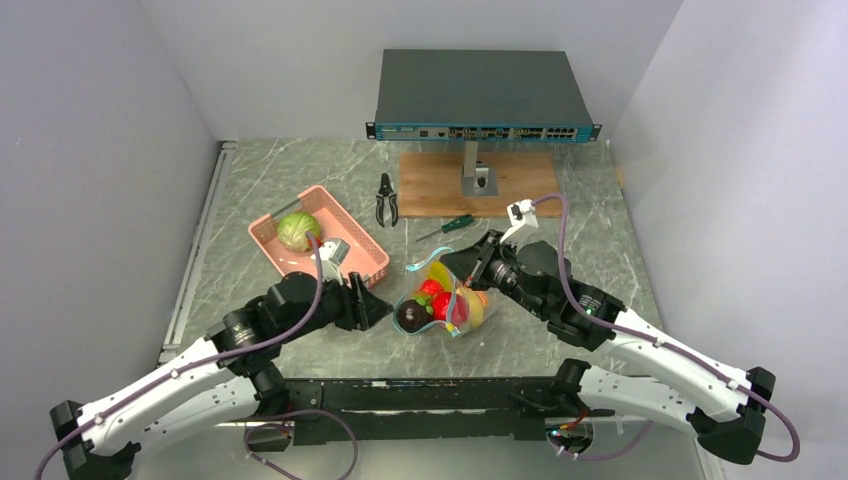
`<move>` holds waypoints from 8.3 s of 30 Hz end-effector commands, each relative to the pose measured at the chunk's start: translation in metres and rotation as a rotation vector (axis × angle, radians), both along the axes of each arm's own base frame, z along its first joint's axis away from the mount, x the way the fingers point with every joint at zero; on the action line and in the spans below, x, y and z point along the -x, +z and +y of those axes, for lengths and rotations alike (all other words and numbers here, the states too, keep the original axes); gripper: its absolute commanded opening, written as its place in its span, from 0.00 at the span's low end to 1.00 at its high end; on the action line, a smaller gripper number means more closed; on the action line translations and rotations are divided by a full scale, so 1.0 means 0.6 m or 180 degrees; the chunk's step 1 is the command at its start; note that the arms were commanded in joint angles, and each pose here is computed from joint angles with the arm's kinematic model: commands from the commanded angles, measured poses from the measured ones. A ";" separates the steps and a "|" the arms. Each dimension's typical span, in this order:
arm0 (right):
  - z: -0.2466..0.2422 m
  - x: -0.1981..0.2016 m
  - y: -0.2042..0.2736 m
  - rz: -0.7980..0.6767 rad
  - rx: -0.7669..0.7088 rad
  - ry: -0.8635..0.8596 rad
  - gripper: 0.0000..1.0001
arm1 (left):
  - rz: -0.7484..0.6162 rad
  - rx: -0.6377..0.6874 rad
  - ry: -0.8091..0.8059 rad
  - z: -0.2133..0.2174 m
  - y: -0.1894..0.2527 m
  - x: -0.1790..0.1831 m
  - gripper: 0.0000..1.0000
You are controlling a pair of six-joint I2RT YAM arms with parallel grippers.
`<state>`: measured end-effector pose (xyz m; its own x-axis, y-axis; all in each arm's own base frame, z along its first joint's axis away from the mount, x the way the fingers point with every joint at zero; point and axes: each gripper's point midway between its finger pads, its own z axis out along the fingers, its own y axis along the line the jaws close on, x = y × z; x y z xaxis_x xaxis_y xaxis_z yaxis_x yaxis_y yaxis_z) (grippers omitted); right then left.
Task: Place the food in the zip-top bag and seal the zipper
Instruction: Adjust the zipper food storage bag at the center of the board, then zip the zipper food storage bag at the center of the board.
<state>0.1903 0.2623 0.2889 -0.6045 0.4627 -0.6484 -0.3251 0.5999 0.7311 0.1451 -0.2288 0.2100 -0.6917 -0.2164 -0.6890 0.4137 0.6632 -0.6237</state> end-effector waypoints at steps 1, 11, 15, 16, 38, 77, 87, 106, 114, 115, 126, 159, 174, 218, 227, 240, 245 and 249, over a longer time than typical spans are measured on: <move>0.002 -0.002 0.061 -0.0254 -0.0314 0.0005 0.00 | 0.0147 0.0391 -0.0276 -0.045 0.010 0.015 0.57; 0.007 0.005 0.059 -0.0219 -0.0396 0.0079 0.00 | 0.0202 0.0604 -0.0370 -0.080 -0.007 0.007 0.49; 0.010 0.005 0.056 -0.0198 -0.0382 0.0095 0.00 | 0.0203 0.0568 -0.0480 -0.099 -0.002 0.003 0.47; 0.010 0.006 0.054 -0.0187 -0.0395 0.0097 0.00 | 0.0222 0.0549 -0.0503 -0.102 -0.005 0.004 0.47; -0.011 -0.009 0.037 -0.0330 0.0151 -0.0023 0.00 | -0.0015 0.0537 -0.0664 -0.112 0.053 0.001 0.00; 0.019 -0.030 -0.050 -0.0200 0.2311 0.0953 0.00 | 0.0691 0.1407 0.0548 -0.017 0.131 -0.041 0.00; 0.089 0.017 -0.034 -0.0282 0.1709 0.1648 0.00 | 0.0740 0.1393 0.0644 -0.008 0.100 -0.043 0.00; 0.096 0.145 -0.077 -0.0814 0.2100 0.1993 0.81 | 0.0634 0.1372 0.0683 -0.009 0.123 -0.055 0.00; 0.063 0.077 -0.100 -0.1172 0.3329 0.0558 0.69 | 0.0639 0.1337 0.0791 0.001 0.119 -0.057 0.00; 0.064 0.070 -0.100 -0.1204 0.3420 0.0480 0.59 | 0.0643 0.1331 0.0817 0.003 0.118 -0.058 0.00; 0.096 0.055 -0.062 -0.2090 0.2048 0.1844 0.00 | -0.0401 0.0236 0.0789 0.083 0.131 -0.056 0.73; 0.114 0.115 -0.099 -0.1562 0.0788 0.3984 0.01 | -0.2561 -0.1237 -0.2968 -0.070 0.035 -0.008 0.62; -0.007 0.032 -0.090 -0.1893 0.0799 0.1374 0.73 | -0.2512 -0.1218 -0.2500 -0.038 0.017 -0.048 0.00; -0.007 0.070 -0.088 -0.1670 -0.0077 0.2172 0.00 | -0.1920 -0.0708 -0.3450 -0.179 0.032 -0.010 0.22; 0.004 0.083 -0.080 -0.1849 -0.0069 0.2510 0.15 | -0.2018 -0.0597 -0.3459 -0.167 0.038 0.005 0.00; 0.011 0.082 -0.065 -0.1837 -0.0232 0.2477 0.00 | -0.2197 -0.0501 -0.3137 -0.166 0.066 -0.005 0.60; 0.006 0.082 -0.064 -0.1790 -0.0282 0.2327 0.00 | -0.2691 -0.0439 -0.2709 -0.151 0.098 -0.015 0.66; 0.005 0.081 -0.068 -0.1756 -0.0218 0.2299 0.00 | -0.2903 -0.0380 -0.2555 -0.145 0.117 -0.017 0.57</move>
<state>0.1402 0.2658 0.2304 -0.4329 0.0933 -0.8966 -0.8954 0.0700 0.4396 0.1441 -0.3117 0.2446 0.0530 0.2711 -0.9611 0.9986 -0.0090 0.0525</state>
